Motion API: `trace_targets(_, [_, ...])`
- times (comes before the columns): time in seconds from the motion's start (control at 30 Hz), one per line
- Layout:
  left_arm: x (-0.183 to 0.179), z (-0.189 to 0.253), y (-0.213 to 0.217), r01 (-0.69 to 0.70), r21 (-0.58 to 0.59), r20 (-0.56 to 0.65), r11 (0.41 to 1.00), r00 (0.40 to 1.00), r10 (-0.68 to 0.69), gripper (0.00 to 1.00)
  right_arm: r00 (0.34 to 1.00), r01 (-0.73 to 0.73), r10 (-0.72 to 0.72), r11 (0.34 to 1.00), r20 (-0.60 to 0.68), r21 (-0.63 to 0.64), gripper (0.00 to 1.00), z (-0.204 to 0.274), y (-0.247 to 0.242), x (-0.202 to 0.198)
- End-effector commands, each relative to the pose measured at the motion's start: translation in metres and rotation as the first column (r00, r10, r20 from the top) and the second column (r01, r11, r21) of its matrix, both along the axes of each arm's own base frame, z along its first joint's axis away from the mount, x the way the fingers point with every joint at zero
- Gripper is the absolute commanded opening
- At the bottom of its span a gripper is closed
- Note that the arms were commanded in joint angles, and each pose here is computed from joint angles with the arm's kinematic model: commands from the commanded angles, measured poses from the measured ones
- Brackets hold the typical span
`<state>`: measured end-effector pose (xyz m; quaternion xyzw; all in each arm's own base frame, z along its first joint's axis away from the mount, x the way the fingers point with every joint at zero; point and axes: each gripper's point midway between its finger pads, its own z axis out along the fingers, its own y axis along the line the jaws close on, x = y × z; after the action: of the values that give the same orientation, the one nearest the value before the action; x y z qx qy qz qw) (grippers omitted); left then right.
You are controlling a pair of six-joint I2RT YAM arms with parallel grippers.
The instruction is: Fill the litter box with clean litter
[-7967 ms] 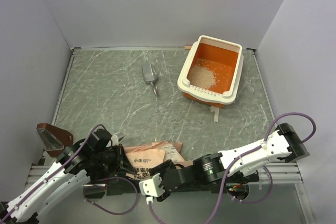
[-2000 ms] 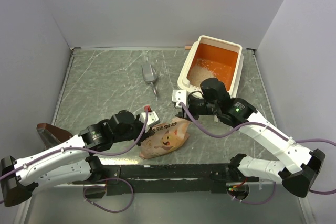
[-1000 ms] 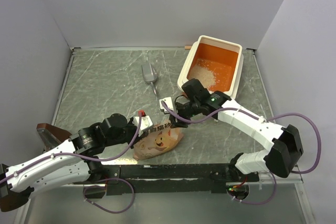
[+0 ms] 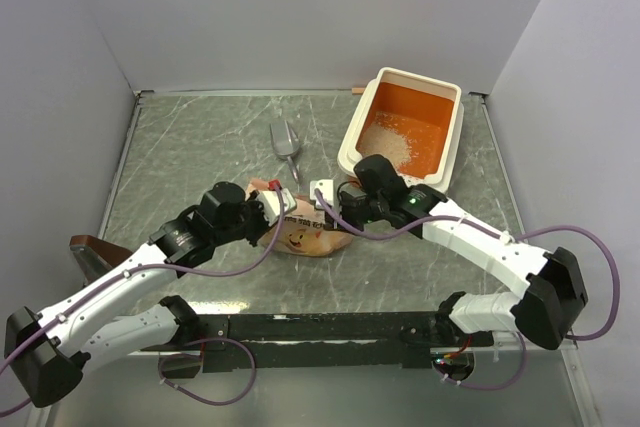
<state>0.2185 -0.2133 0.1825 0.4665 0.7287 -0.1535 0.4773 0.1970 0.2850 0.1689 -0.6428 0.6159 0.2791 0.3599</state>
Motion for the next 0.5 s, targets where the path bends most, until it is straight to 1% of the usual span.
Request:
trace_targets(0.0, [0.011,0.034,-0.006,-0.006,-0.123,0.113,0.992,0.993,0.02,0.01,0.998,0.055,-0.055,0.991,-0.001,0.123,0.46,0.041,0.015,0.005])
trace_targets(0.03, [0.011,0.033,-0.006,-0.006,-0.124,0.114,0.992,0.993,0.02,0.01,0.998,0.07,-0.07,0.991,0.001,0.117,0.57,0.042,0.014,0.008])
trace_targets(0.07, [0.01,0.031,-0.005,-0.006,-0.127,0.115,0.992,0.993,0.021,0.01,0.996,0.088,-0.089,0.99,0.008,0.113,0.63,0.046,0.015,0.012])
trace_targets(0.1, [0.009,0.032,-0.005,-0.002,-0.132,0.116,0.991,0.993,0.018,0.01,0.985,0.163,-0.168,0.981,0.031,0.109,0.68,0.054,0.01,0.025])
trace_targets(0.17, [0.008,0.034,-0.005,0.0,-0.147,0.119,0.989,0.993,0.017,0.01,0.954,0.283,-0.292,0.952,0.073,0.115,0.71,0.065,0.001,0.044])
trace_targets(0.2, [0.007,0.035,-0.006,0.001,-0.152,0.12,0.988,0.993,0.018,0.01,0.915,0.389,-0.399,0.911,0.053,0.135,0.75,0.079,-0.006,0.056])
trace_targets(0.23, [0.006,0.035,-0.006,0.001,-0.158,0.118,0.987,0.993,0.017,0.01,0.817,0.561,-0.569,0.821,0.089,0.104,0.77,0.08,-0.031,0.078])
trace_targets(0.27, [0.006,0.035,-0.005,-0.001,-0.159,0.119,0.987,0.993,0.02,0.01,0.736,0.671,-0.676,0.734,0.027,0.101,0.8,0.082,-0.042,0.085])
trace_targets(0.3, [0.007,0.035,-0.005,-0.004,-0.163,0.118,0.987,0.993,0.024,0.01,0.649,0.756,-0.76,0.647,0.017,0.1,0.86,0.086,-0.06,0.096])
trace_targets(0.33, [0.006,0.036,-0.006,-0.003,-0.174,0.119,0.985,0.993,0.024,0.01,0.569,0.82,-0.822,0.569,0.017,0.066,0.87,0.081,-0.079,0.097])
trace_targets(0.37, [0.007,0.038,-0.007,-0.002,-0.178,0.119,0.984,0.993,0.024,0.01,0.518,0.855,-0.854,0.516,-0.043,0.05,0.86,0.076,-0.084,0.095])
trace_targets(0.4, [0.005,0.039,-0.008,0.004,-0.181,0.114,0.984,0.993,0.017,0.01,0.48,0.877,-0.874,0.48,-0.071,0.021,0.86,0.064,-0.092,0.092])
trace_targets(0.43, [0.006,0.039,-0.008,0.001,-0.179,0.113,0.984,0.993,0.019,0.01,0.465,0.884,-0.88,0.467,-0.099,-0.004,0.86,0.057,-0.096,0.083])
trace_targets(0.47, [0.006,0.039,-0.008,0.0,-0.182,0.11,0.983,0.994,0.021,0.01,0.423,0.901,-0.896,0.432,-0.135,-0.042,0.86,0.043,-0.1,0.075])
